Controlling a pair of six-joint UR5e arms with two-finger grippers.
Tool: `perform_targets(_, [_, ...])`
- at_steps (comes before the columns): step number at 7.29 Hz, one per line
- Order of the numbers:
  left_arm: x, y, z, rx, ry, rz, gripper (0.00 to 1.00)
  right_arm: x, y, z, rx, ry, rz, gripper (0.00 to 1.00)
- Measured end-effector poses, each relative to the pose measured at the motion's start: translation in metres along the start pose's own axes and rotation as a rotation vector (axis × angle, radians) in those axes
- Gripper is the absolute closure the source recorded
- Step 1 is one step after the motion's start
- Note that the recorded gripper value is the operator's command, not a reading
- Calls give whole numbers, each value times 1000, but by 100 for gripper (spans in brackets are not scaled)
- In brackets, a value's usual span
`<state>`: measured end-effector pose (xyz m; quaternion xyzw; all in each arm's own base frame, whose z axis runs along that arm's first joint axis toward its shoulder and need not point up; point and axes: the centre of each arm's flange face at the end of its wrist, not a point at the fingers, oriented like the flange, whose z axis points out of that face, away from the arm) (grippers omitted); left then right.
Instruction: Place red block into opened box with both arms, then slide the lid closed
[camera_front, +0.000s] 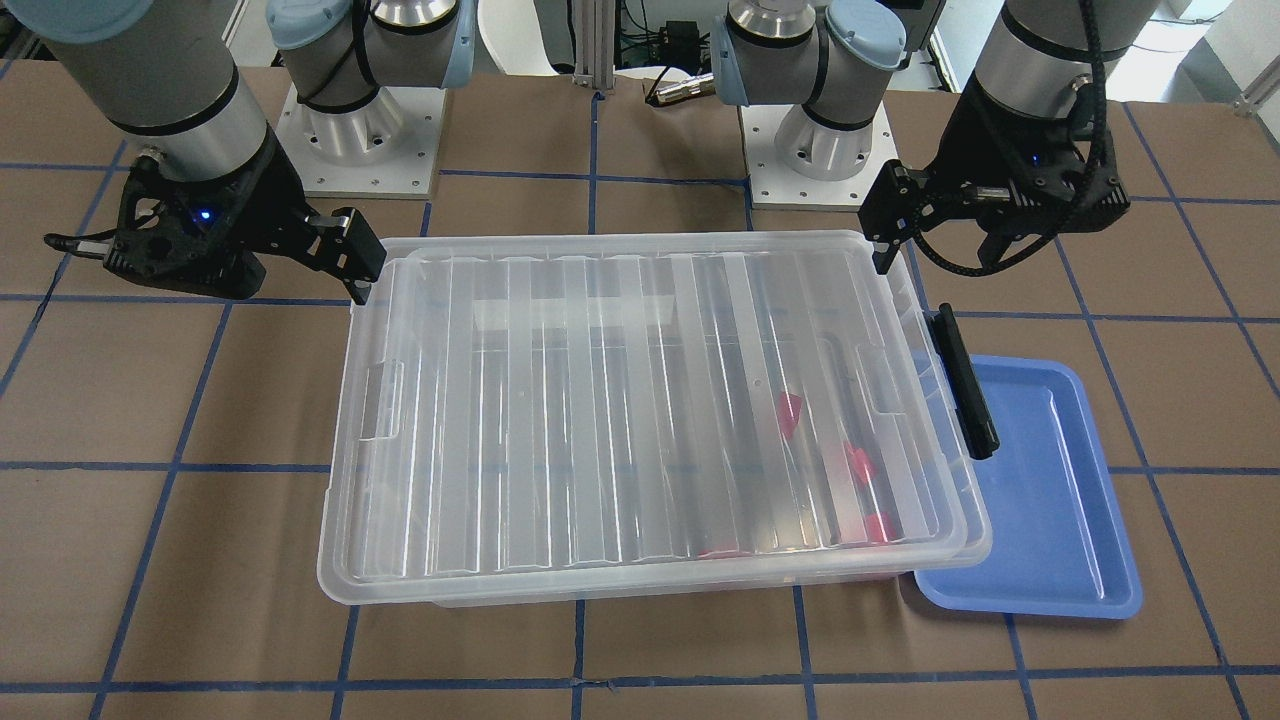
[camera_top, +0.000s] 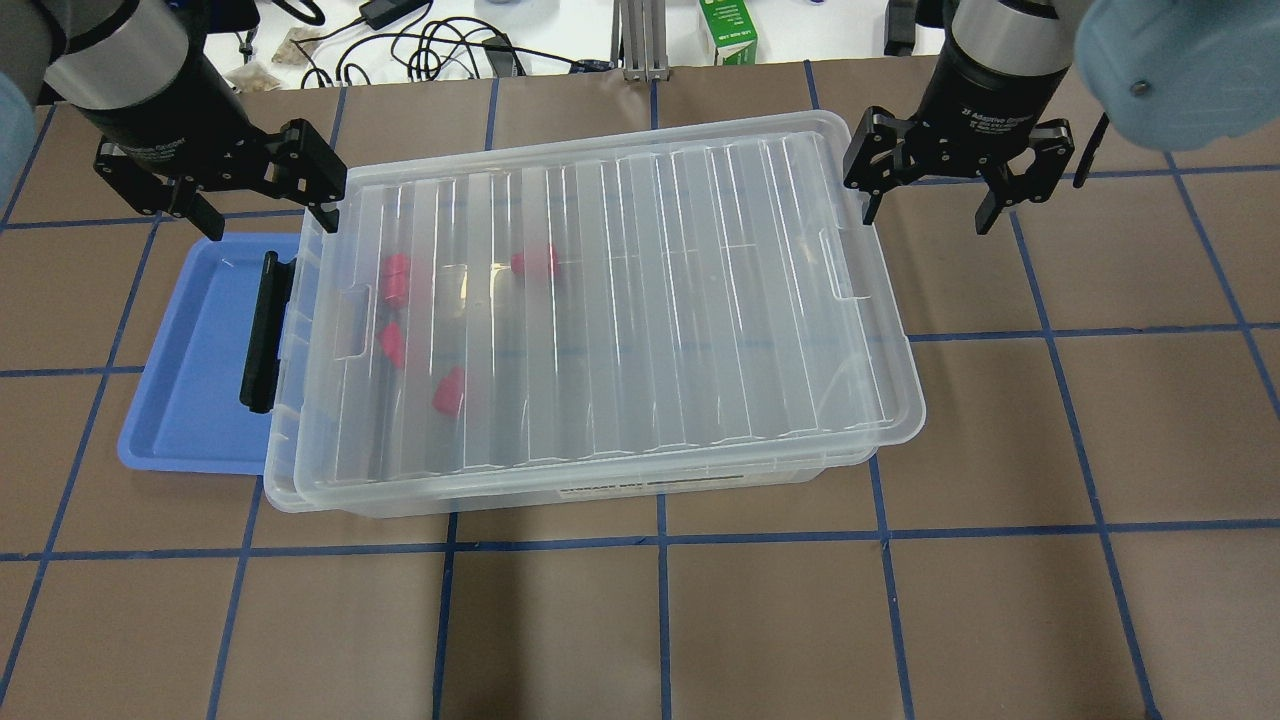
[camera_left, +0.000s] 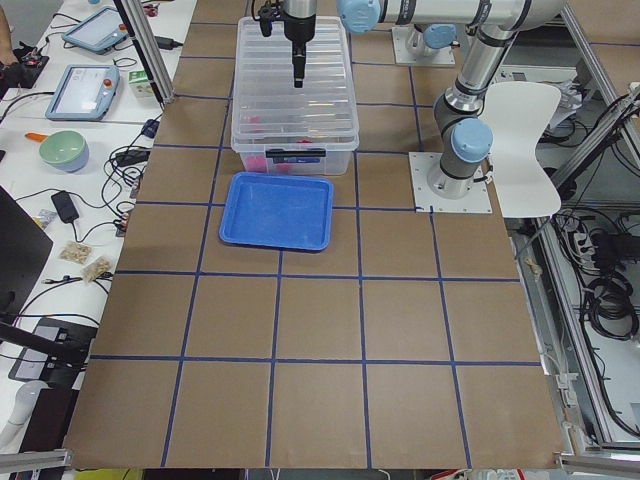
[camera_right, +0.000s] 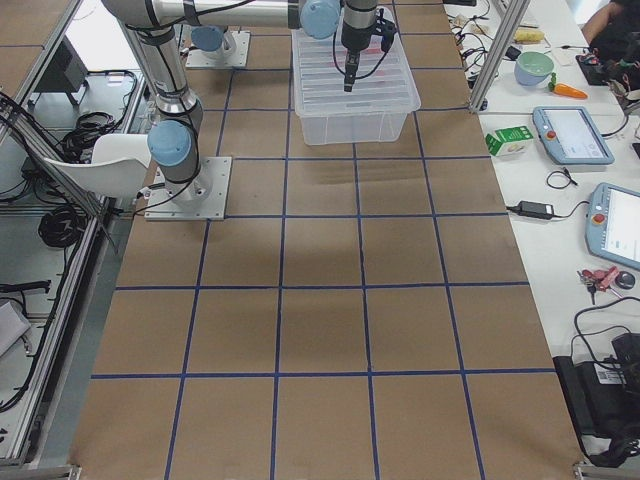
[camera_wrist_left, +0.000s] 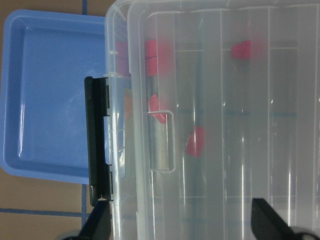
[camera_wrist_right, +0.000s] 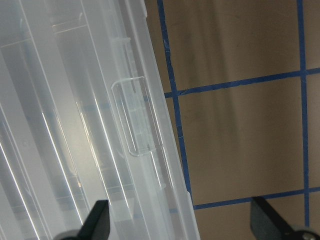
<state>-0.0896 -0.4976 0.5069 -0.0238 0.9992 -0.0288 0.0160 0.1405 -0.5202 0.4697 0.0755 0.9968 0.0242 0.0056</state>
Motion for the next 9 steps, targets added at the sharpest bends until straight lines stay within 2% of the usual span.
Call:
perform_targets(5, [1, 1, 0, -6, 1, -14, 0, 1, 10, -8, -12, -3, -14, 0])
perform_targets(9, [1, 1, 1, -8, 0, -18, 0, 5, 10, -14, 1, 0, 3, 0])
